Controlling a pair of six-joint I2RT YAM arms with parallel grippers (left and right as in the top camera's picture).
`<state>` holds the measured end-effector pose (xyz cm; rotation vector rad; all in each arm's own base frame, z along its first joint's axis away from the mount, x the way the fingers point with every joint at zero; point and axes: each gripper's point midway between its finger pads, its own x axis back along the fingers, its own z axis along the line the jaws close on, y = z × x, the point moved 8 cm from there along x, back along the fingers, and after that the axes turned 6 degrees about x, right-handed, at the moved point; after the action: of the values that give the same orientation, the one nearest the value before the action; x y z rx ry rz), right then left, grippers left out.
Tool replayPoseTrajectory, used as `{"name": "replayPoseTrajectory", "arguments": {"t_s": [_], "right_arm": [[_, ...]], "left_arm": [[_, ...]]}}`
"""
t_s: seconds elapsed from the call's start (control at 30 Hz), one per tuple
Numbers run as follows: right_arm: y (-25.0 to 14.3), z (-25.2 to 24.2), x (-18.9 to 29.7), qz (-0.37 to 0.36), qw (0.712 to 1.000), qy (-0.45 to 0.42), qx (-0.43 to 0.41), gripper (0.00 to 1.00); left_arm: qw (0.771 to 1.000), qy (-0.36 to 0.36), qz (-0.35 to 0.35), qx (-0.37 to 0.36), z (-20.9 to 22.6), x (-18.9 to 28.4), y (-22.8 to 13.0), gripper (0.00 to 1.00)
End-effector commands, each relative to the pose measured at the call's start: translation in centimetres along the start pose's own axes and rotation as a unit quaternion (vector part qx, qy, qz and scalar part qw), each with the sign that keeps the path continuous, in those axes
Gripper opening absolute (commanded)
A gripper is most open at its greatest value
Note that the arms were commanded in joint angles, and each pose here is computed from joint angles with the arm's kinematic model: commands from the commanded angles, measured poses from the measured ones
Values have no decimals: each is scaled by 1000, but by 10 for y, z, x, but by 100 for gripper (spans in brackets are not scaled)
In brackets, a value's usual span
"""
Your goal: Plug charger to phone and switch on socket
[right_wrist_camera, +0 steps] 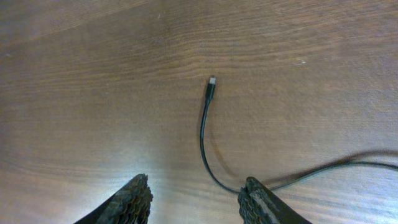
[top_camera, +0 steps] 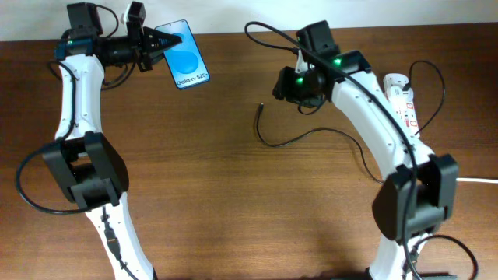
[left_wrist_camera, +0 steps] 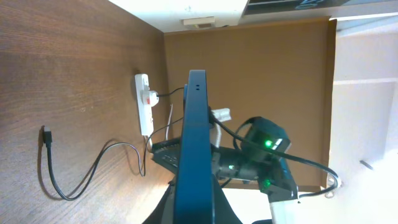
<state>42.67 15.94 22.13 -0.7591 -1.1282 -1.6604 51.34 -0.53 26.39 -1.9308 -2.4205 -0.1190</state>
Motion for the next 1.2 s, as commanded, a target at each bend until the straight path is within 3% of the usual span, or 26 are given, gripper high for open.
{"name": "replayPoseTrajectory", "arguments": {"t_s": [0.0,0.23,0.33,0.57,0.67,1.0,1.17], "right_arm": [[0,12,-30,13,1000,14,-14,47],[-4,21,-82,16,1000,18,-14,42],[-8,13,-104,24,999,-4,-23,37],[-17,8,-142,7,998,-61,10,36],[-22,13,-146,-16,994,-109,28,32],[-31,5,-165,3,992,-123,27,31],[-34,5,-164,13,992,-122,26,21]], "left_arm": [[1000,-20,11,-12,-6,2,-3,0],[1000,-19,12,-1,-6,1,-4,0],[1000,-19,12,-1,-6,1,-4,0],[1000,-16,9,-1,-5,2,-4,0],[1000,-13,7,-1,-4,2,-3,0],[1000,-13,7,-1,-4,2,-3,0],[1000,-13,7,3,-4,2,-4,0]]}}
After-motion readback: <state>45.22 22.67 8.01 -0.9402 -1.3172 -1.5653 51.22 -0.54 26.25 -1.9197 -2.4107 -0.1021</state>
